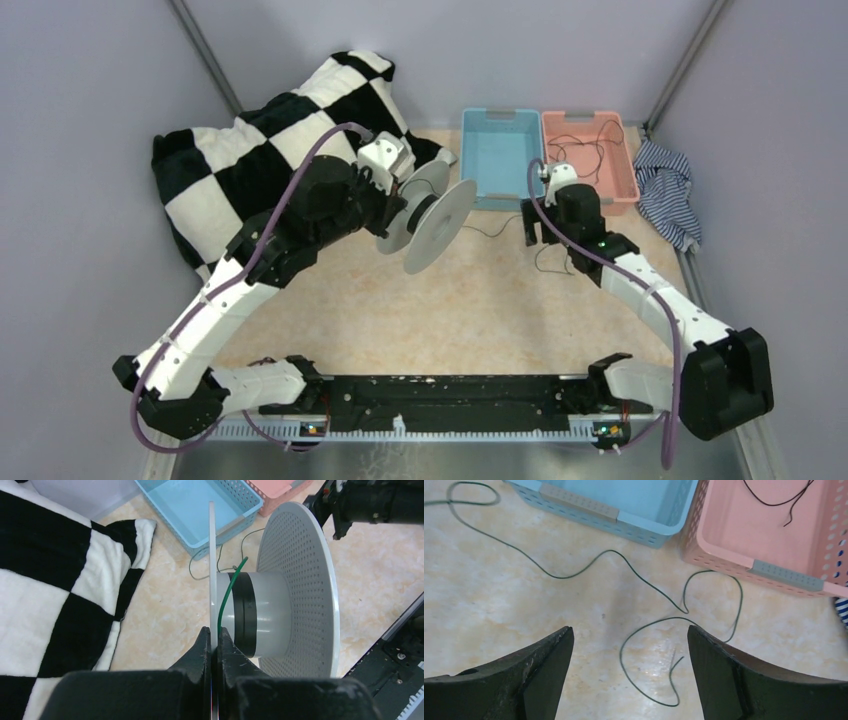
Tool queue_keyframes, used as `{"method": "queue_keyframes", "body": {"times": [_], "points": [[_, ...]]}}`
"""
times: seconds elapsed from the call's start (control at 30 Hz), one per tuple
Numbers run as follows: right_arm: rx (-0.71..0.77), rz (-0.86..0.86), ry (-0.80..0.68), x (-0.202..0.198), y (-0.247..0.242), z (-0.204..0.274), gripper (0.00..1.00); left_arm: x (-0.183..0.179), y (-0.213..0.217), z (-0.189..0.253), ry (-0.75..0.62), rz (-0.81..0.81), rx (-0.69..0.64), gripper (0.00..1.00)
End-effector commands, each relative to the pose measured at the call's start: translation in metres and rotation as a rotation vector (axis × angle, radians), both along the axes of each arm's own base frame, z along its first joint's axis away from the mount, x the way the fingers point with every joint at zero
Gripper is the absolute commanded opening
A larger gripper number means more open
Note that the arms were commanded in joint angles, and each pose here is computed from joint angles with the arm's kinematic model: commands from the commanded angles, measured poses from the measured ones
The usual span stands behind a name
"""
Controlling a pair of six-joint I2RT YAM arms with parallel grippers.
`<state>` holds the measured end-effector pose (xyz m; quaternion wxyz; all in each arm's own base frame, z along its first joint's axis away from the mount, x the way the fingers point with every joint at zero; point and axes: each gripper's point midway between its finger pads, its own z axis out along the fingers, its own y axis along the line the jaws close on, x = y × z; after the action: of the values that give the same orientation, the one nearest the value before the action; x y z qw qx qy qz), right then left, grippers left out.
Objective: Wrap the cables
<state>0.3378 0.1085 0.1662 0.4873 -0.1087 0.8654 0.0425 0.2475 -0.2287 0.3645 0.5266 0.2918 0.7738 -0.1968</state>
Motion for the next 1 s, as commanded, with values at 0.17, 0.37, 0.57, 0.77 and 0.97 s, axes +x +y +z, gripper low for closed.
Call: {"method": "queue_keyframes", "body": {"times": [0.17,0.37,0.57,0.77,0.97], "points": [[-0.313,0.142,0.005,0.032,-0.012,-0.039,0.84,-0.003,0.01,0.043,-0.092,0.047,-0.132,0.0],[-0.318,0.145,0.048,0.049,-0.017,-0.061,0.86,-0.003,0.011,0.05,-0.103,0.062,-0.174,0.0],[-0.336,0.152,0.075,0.063,-0.015,-0.074,0.86,-0.004,0.012,0.057,-0.113,0.063,-0.197,0.0],[-0.156,0.046,0.038,0.049,-0.009,-0.023,0.87,0.001,0.016,0.063,-0.126,0.108,-0.225,0.0],[0.3,-0.093,0.101,-0.006,0.02,0.003,0.91,0.009,0.021,0.067,-0.158,0.167,-0.272,0.0]]}}
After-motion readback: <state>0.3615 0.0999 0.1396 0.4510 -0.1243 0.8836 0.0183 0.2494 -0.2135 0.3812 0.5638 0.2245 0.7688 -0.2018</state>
